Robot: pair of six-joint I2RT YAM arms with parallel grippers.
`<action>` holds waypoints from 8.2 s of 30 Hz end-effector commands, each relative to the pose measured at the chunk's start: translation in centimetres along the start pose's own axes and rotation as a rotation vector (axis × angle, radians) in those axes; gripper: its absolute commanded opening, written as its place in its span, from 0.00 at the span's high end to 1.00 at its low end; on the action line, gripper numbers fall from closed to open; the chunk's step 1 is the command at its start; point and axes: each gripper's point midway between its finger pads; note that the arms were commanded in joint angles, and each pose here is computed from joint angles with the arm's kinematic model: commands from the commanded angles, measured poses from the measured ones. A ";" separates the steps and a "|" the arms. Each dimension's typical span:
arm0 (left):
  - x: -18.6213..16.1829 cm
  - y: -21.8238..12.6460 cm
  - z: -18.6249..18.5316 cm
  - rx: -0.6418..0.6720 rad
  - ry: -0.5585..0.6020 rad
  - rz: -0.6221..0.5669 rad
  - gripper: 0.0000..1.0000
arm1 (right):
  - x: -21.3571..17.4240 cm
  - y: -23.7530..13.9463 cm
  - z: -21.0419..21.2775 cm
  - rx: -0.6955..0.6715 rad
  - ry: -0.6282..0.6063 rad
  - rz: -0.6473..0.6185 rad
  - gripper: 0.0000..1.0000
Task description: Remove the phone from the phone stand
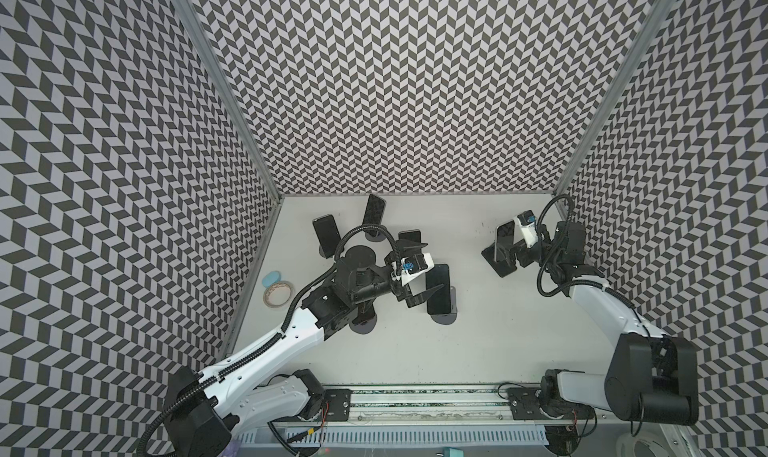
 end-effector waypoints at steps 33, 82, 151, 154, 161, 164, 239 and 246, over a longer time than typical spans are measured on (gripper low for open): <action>1.3 -0.4 -1.0 -0.066 0.021 -0.026 0.00 | 3.3 3.5 -2.3 0.033 0.024 -0.085 0.01; 1.1 -0.3 -1.9 -0.089 0.032 -0.016 0.00 | 0.9 5.9 -2.4 0.067 0.090 -0.039 0.00; 1.3 -0.3 -1.7 -0.073 0.121 -0.028 0.00 | 2.7 4.9 -1.3 0.111 0.079 -0.017 0.39; 1.4 -0.3 -1.6 -0.070 0.125 -0.036 0.00 | 2.9 4.7 -1.2 0.111 0.078 -0.020 0.42; 1.8 -0.4 -1.4 -0.059 0.124 -0.046 0.00 | 3.4 4.2 -1.0 0.113 0.086 -0.014 0.48; 2.0 -0.5 -1.2 -0.052 0.118 -0.051 0.00 | 3.7 3.8 -0.9 0.112 0.097 -0.015 0.50; 5.2 3.7 -5.2 -0.028 -0.140 0.009 0.00 | -6.5 -14.1 8.3 -0.119 0.859 0.316 0.93; 4.0 4.0 -4.7 0.035 -0.247 0.048 0.00 | -8.4 -13.0 7.9 -0.171 0.832 0.407 0.97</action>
Point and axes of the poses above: each gripper's point midway between its finger pads, its own y axis out along the fingers, its own z axis along the line the jaws close on, x = y × z, and after that the axes turned 15 degrees about y, right-handed
